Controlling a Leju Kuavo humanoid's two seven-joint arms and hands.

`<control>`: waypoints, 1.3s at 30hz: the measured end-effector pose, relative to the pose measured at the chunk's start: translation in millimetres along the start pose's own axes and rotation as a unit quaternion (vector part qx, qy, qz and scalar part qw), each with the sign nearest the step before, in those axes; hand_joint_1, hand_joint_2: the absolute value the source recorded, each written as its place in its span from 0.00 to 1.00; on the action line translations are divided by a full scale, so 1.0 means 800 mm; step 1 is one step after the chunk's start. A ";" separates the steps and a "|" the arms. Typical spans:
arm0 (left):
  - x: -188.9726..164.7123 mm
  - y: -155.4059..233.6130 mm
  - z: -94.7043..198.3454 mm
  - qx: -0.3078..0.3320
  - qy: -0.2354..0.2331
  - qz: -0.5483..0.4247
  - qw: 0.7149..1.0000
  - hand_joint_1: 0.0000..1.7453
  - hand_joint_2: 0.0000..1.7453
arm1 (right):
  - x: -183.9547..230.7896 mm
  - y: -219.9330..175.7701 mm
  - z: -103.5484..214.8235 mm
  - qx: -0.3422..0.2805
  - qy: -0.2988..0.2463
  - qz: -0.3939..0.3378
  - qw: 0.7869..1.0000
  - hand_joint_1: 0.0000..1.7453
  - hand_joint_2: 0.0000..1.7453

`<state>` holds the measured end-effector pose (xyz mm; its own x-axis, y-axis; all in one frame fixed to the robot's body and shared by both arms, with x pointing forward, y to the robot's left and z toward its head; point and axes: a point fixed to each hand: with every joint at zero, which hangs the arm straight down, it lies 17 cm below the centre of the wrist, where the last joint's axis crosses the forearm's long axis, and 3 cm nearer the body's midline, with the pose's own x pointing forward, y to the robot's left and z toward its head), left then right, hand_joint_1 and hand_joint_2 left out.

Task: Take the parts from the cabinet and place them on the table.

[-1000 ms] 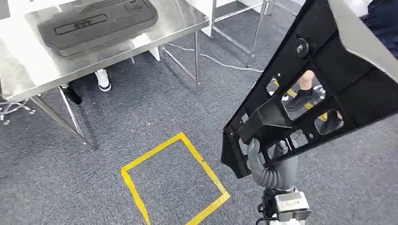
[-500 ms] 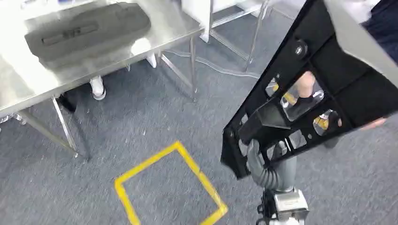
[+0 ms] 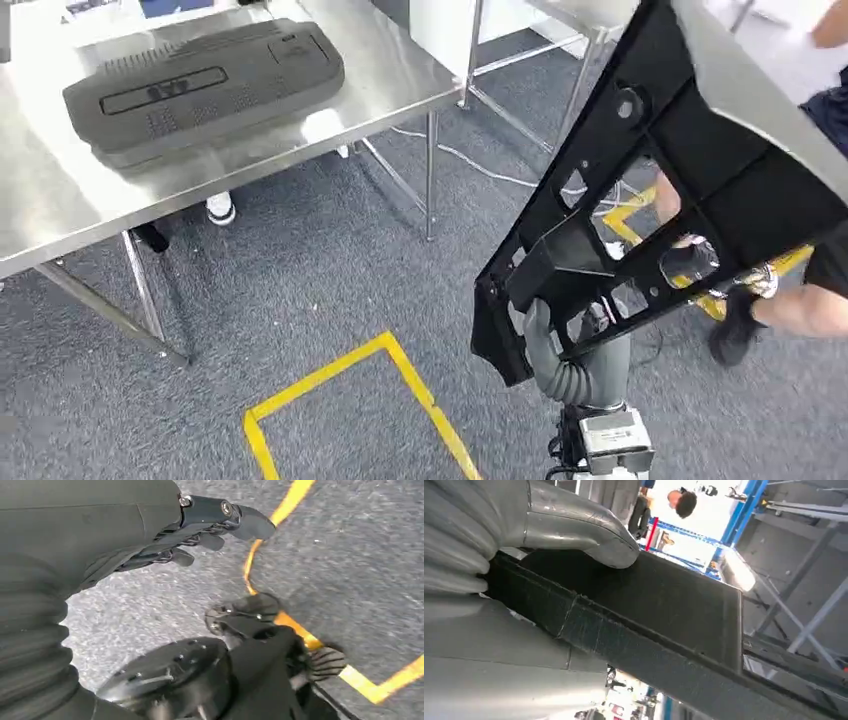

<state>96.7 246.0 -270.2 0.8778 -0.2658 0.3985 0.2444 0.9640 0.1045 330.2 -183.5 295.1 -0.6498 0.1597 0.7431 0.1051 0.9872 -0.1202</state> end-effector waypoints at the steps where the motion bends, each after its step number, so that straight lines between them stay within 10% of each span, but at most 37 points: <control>1: 0.000 0.000 0.000 0.000 0.000 0.000 1.000 0.00 1.00 | 0.001 0.000 0.000 -0.001 -0.001 0.000 1.000 1.00 1.00; 39: 0.007 0.004 -0.003 0.015 0.000 0.004 1.000 0.00 1.00 | 0.002 0.002 0.001 0.006 -0.004 0.013 1.000 1.00 1.00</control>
<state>103.6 247.9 -269.7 0.8798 -0.2573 0.3997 0.2245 0.9661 0.1279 329.2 -181.4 295.4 -0.6538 0.1844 0.7339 0.1121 0.9828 -0.1471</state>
